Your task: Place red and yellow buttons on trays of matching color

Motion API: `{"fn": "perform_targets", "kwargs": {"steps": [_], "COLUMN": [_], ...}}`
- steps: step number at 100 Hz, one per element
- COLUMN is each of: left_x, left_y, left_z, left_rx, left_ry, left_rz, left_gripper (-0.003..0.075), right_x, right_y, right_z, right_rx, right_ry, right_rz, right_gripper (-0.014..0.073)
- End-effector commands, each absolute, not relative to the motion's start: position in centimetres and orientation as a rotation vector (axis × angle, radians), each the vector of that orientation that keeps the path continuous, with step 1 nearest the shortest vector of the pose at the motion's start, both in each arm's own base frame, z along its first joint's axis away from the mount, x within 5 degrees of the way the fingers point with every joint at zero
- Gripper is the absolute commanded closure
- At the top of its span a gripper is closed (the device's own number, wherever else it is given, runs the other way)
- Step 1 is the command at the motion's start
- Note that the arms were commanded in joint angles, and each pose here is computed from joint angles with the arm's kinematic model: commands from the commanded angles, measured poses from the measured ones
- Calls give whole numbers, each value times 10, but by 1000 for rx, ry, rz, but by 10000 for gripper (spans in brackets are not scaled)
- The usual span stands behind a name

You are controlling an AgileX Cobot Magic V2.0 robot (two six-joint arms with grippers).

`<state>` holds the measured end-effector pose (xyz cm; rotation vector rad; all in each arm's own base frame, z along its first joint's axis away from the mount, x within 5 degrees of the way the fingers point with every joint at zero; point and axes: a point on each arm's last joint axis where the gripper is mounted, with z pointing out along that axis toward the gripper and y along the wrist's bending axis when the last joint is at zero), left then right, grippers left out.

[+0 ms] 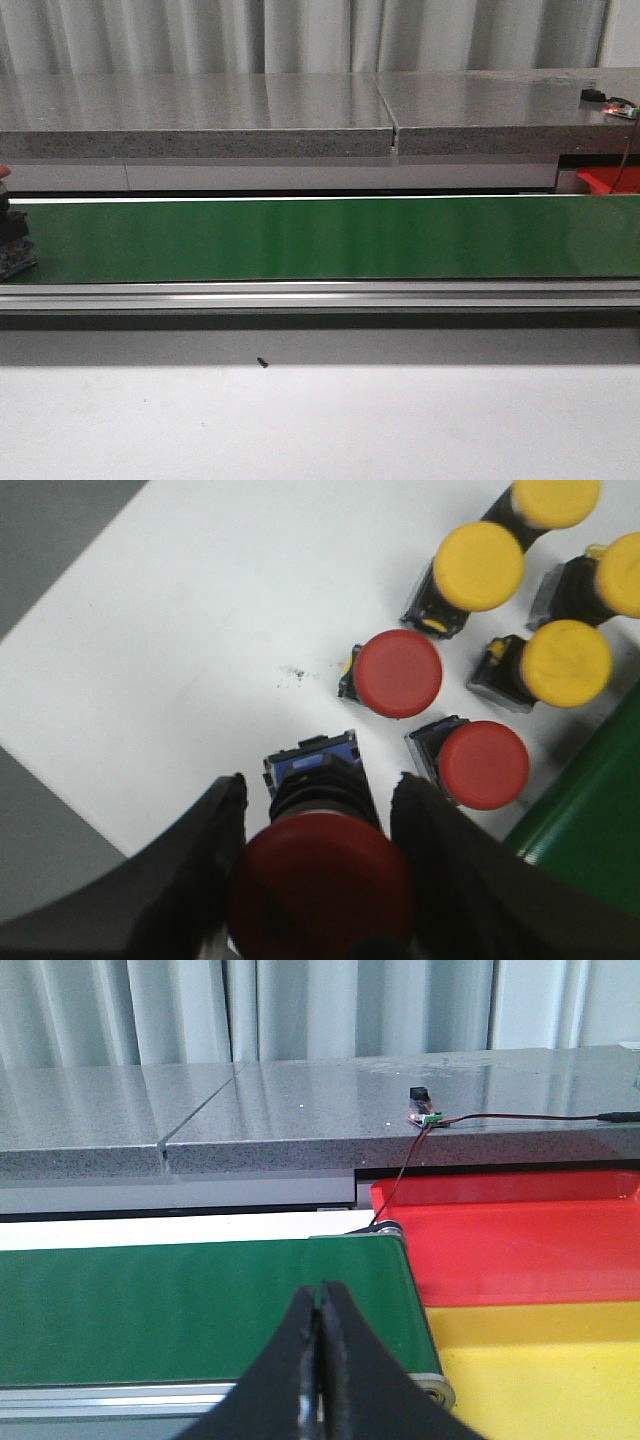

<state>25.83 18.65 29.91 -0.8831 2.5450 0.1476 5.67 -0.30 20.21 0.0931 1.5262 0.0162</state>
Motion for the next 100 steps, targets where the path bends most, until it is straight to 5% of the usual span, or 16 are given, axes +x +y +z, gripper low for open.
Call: {"fn": "perform_targets", "kwargs": {"steps": [1,38,100], "left_x": [260,298,340], "left_y": [170,105,96], "left_z": [340,350,279], "left_rx": [-778,-469,-431], "left_ry": [2438,2515,2756], "left_rz": [162,79,13], "left_gripper": [512,512,498], "right_x": [53,53,53], "right_y": [-2,-2,-2], "right_z": [215,215,215], "right_rx": [74,74,74], "right_ry": [1410,1410,1410], "right_rz": [13,13,13], "right_gripper": [662,662,662]}}
